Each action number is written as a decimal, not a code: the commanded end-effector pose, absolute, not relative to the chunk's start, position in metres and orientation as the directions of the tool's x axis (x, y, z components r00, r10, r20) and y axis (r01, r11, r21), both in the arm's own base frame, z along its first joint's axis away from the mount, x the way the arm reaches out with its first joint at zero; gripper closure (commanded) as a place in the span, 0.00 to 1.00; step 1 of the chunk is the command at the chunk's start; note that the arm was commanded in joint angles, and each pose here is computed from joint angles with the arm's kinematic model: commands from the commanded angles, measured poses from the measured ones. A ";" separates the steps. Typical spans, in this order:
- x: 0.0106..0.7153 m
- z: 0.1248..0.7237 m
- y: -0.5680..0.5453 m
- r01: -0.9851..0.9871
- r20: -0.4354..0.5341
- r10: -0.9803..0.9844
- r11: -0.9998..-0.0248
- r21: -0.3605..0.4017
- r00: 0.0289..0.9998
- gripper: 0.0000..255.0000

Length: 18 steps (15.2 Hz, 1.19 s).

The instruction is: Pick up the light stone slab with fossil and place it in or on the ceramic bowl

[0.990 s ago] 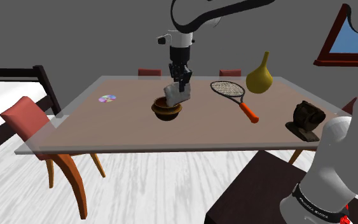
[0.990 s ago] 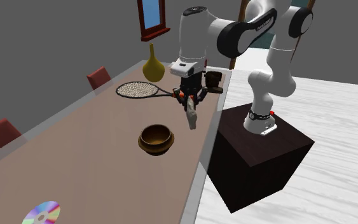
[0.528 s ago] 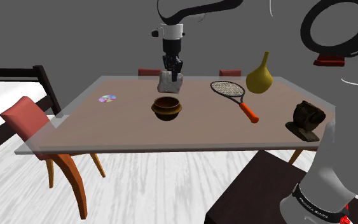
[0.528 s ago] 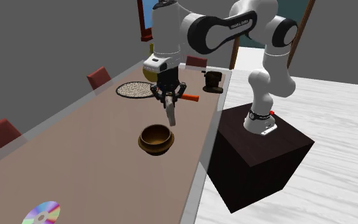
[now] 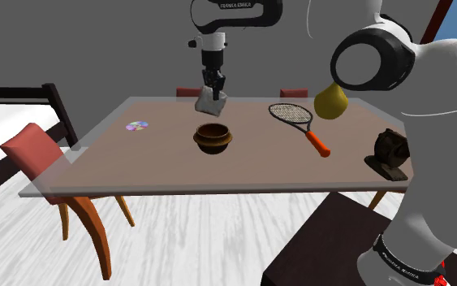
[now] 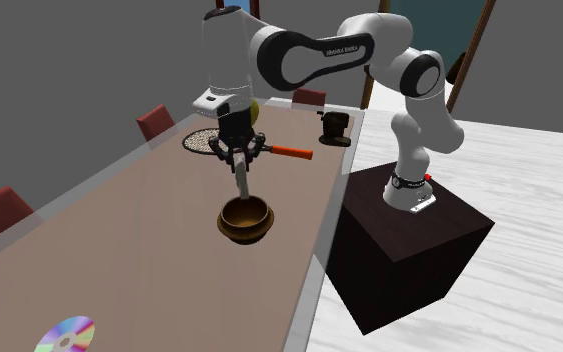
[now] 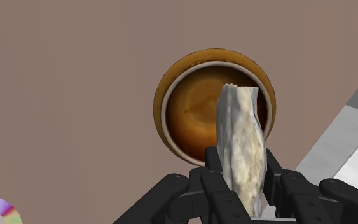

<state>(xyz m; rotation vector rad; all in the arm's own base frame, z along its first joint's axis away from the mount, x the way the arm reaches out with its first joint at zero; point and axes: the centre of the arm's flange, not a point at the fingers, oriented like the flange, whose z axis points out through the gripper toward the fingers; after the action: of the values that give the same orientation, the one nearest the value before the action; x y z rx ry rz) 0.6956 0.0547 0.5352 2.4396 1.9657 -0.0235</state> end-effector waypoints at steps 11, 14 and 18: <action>0.695 0.472 0.053 0.977 -0.017 0.977 -0.213 -0.002 0.212 1.00; 0.695 0.459 0.053 0.977 -0.017 0.977 -0.213 -0.002 0.212 1.00; 0.695 0.459 0.053 0.977 -0.017 0.977 -0.213 -0.002 0.212 1.00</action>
<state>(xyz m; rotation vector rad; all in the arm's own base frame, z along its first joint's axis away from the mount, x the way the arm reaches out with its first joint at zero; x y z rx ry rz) 0.6955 0.0532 0.4590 2.4392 1.9657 -0.0228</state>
